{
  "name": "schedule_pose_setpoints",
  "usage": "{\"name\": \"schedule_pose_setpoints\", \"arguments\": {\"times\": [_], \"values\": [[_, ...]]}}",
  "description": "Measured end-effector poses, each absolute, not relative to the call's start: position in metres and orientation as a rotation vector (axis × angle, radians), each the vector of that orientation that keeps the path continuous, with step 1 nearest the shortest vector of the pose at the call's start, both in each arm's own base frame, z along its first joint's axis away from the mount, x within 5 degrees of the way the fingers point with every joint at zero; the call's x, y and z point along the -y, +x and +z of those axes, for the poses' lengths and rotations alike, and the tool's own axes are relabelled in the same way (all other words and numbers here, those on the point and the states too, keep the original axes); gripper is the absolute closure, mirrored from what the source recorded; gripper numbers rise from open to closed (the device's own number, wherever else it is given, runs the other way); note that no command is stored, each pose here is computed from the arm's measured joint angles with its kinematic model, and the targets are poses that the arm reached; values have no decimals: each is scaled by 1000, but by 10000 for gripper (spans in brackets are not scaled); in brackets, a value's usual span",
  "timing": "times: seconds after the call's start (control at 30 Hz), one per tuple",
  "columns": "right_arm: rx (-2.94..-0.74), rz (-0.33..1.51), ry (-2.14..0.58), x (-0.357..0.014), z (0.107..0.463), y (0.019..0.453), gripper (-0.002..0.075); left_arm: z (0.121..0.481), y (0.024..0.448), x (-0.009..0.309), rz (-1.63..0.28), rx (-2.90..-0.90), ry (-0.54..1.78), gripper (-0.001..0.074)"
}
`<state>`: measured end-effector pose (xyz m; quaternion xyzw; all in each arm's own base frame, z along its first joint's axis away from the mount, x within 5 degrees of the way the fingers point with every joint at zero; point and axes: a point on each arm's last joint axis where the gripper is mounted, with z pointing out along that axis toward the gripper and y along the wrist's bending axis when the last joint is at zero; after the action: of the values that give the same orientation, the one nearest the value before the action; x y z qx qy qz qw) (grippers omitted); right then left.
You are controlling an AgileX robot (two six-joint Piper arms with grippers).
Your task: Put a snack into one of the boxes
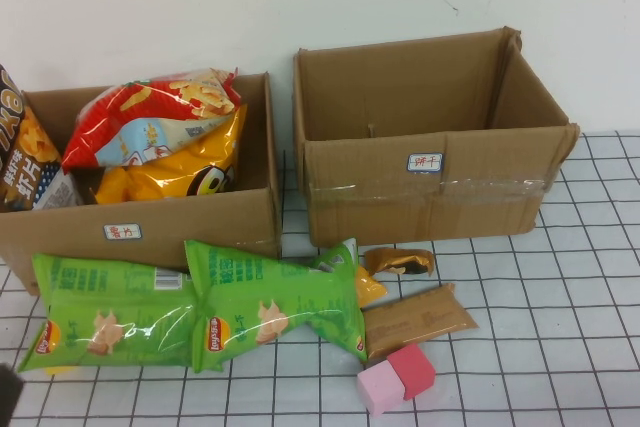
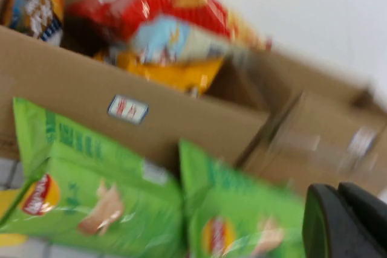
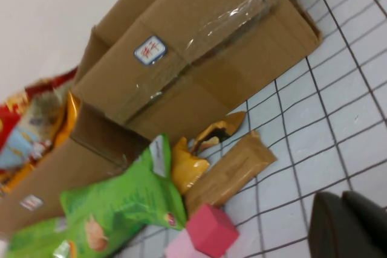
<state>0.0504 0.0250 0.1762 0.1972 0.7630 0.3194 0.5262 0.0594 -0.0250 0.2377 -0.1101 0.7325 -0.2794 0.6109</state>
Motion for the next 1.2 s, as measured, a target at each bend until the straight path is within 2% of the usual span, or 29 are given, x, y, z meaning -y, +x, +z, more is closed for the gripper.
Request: {"name": "schedule_pose_setpoints", "arguments": {"times": [0.17,0.27,0.33,0.4,0.43,0.47,0.57,0.63,0.83,1.1,1.2], "values": [[-1831,712,397,-25,176,50,727,271,90,28,-455,-1951,-11,734],[-1833,697,377,-25,176,50,727,286,122,28,-391,-2082,80,682],[-1833,698,376,-25,176,50,727,297,143,30,-391,-2139,123,608],[-1833,696,372,-25,176,50,727,304,166,32,-415,-2201,146,500],[-1833,696,372,-25,176,50,727,306,178,33,-438,-2238,153,432],[-1838,700,371,-26,176,50,727,307,203,37,-494,-2313,170,297],[-1842,702,370,-26,176,50,727,298,240,43,-588,-2404,210,184],[-1844,702,369,-26,176,50,727,291,260,46,-653,-2432,230,163],[-1844,703,369,-26,176,50,727,263,304,56,-817,-2440,254,161],[-1845,695,359,-26,176,50,727,234,320,54,-783,-2491,265,161],[-1847,694,356,-26,175,50,727,229,322,63,-744,-2498,320,161]]}}
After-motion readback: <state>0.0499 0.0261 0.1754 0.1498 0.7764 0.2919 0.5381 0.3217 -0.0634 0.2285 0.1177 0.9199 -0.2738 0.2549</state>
